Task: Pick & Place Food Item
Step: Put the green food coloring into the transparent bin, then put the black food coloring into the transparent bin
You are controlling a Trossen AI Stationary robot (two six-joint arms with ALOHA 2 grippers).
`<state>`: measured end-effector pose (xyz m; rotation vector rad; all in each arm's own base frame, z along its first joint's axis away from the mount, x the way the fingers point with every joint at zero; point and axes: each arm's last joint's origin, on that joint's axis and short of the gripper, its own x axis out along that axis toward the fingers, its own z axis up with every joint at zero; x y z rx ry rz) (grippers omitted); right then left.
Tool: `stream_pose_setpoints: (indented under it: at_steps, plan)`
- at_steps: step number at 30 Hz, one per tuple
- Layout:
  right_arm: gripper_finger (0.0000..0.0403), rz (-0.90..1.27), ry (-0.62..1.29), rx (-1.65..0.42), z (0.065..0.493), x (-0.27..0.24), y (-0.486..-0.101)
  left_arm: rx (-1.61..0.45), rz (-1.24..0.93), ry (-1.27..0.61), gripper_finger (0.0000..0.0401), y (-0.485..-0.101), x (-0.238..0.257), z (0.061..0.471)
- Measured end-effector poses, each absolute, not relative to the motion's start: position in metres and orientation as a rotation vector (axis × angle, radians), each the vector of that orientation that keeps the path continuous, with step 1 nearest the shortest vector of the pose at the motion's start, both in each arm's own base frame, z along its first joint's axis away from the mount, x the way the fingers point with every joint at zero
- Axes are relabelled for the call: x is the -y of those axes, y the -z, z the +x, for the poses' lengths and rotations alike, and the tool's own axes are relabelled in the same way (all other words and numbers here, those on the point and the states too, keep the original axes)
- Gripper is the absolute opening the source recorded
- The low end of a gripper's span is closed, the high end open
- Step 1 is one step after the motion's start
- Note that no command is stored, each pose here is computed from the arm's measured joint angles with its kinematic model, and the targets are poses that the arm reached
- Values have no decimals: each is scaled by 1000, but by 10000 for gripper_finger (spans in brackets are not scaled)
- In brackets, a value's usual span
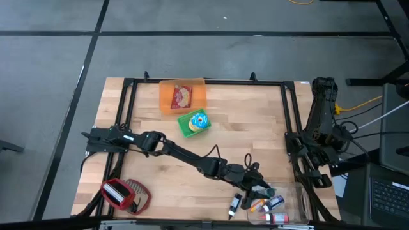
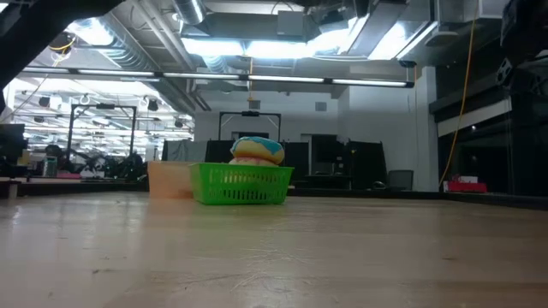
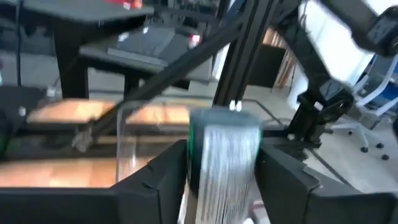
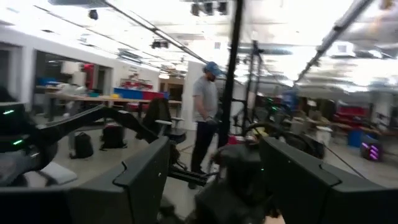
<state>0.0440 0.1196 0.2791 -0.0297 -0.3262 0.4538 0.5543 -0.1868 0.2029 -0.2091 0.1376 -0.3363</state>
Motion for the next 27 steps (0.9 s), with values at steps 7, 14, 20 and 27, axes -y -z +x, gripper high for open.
stream_pose_setpoints:
  at_steps: [7,14,20,27]
  plan:
    - [251,-104,-662,451,40,-125,-280,-123,-207,370,198,-216,191,550]
    - [251,-112,-801,509,36,-128,-280,-88,-127,391,194,-236,198,542]
    - [251,-138,-798,512,37,-130,-279,-130,-16,330,195,-268,207,524]
    - [252,-86,-544,408,52,-123,-279,-397,121,35,186,-296,212,483]
